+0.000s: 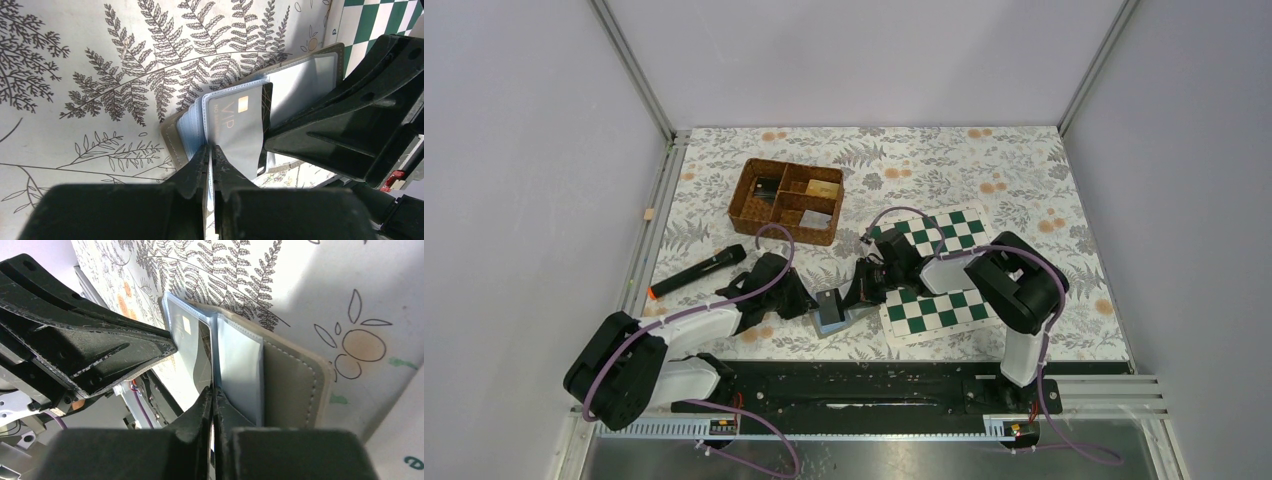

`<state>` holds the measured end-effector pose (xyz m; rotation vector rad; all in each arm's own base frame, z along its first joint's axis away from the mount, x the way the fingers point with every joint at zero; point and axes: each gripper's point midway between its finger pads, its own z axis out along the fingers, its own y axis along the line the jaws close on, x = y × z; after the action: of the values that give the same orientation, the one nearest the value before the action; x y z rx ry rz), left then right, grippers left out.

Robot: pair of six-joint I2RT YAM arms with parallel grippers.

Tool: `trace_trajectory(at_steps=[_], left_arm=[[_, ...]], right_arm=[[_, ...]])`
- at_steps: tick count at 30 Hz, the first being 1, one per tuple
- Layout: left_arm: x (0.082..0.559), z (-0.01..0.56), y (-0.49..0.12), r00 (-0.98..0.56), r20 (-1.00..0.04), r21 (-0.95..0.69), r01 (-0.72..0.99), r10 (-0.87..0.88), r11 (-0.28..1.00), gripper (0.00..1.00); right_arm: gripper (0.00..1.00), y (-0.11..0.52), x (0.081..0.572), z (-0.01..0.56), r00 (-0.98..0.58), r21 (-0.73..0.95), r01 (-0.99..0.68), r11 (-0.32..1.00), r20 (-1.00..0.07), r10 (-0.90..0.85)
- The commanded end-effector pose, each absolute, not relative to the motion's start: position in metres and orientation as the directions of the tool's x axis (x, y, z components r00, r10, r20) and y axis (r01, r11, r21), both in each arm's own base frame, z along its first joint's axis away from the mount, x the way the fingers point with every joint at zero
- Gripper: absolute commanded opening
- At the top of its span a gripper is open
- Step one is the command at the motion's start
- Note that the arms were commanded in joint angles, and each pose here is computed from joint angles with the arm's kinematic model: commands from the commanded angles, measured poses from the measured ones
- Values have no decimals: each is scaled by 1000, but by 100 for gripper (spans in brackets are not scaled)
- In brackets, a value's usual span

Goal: Take the credit cards out of the card holder
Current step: Remove the credit card from the card holder.

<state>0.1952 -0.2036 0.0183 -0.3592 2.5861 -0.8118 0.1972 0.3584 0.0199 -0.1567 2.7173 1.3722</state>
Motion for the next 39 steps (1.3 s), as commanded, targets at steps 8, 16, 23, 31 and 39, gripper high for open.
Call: trace_trajectory(at_steps=[8, 16, 23, 31, 39], left_arm=[[168, -13, -187, -920, -221, -477, -188, -324, 859, 0], [171, -17, -180, -922, -238, -422, -184, -305, 888, 0], [169, -21, -184, -930, -223, -438, -173, -293, 882, 0], [168, -20, -189, -934, -211, -463, -164, -287, 871, 0], [166, -20, -188, -934, -211, -461, -165, -288, 872, 0]], right_arm=[[0, 352, 213, 37, -956, 751, -237, 617, -292, -11], [0, 329, 215, 30, -958, 729, -211, 652, -285, 9], [6, 340, 212, 50, -957, 790, -244, 563, -291, -6], [29, 342, 217, 45, -964, 787, -198, 584, -263, 27], [34, 335, 221, 29, -967, 747, -166, 644, -253, 44]])
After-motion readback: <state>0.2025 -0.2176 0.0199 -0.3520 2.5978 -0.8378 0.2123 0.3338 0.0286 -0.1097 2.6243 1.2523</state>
